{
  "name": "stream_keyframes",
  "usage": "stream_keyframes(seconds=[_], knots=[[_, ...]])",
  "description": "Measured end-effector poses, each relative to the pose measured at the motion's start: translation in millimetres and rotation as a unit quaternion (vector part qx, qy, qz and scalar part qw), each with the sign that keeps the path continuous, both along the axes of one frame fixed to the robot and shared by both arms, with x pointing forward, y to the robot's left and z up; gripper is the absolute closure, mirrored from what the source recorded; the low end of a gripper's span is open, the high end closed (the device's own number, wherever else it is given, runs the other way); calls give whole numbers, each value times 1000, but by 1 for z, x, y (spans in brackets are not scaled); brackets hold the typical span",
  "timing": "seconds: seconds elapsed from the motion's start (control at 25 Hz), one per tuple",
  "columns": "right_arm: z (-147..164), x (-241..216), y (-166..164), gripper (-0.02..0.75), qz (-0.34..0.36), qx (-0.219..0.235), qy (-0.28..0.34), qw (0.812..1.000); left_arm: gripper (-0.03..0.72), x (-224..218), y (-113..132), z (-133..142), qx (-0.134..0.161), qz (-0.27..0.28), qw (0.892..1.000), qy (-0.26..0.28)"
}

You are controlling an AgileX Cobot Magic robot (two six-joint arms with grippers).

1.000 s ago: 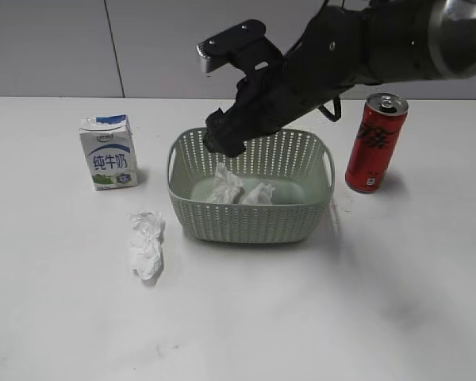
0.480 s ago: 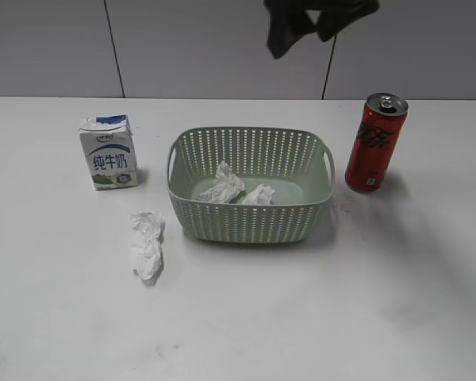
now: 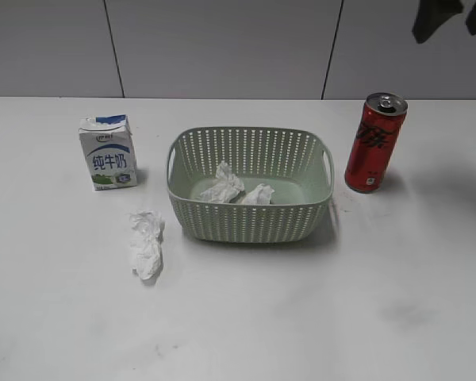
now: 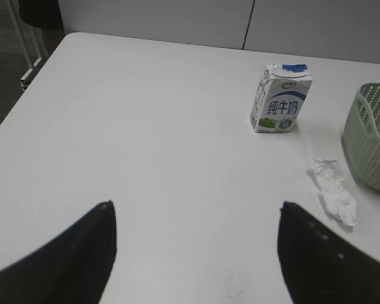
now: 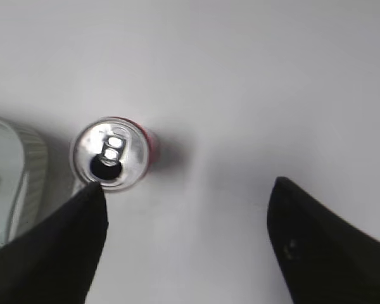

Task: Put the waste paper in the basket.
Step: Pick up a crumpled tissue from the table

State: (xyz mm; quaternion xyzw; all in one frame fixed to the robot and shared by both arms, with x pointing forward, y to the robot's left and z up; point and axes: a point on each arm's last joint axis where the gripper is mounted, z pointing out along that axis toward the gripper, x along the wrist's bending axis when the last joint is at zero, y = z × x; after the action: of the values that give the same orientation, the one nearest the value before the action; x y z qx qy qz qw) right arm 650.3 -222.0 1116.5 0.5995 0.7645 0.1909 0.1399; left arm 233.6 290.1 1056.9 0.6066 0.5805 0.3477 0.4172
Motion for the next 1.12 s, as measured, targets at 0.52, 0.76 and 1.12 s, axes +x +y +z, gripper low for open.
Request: stream_keyframes(seconds=[0.52, 0.76, 1.12], knots=[[-1, -149, -54, 146, -53, -12, 36, 998, 102, 0, 0, 0, 0, 0, 1000, 0], [-24, -241, -61, 146, -56, -3, -32, 998, 102, 8, -1, 0, -7, -4, 1000, 27], [-67, -330, -68, 145, -57, 8, -125, 991, 102, 55, -6, -1, -45, -20, 989, 140]])
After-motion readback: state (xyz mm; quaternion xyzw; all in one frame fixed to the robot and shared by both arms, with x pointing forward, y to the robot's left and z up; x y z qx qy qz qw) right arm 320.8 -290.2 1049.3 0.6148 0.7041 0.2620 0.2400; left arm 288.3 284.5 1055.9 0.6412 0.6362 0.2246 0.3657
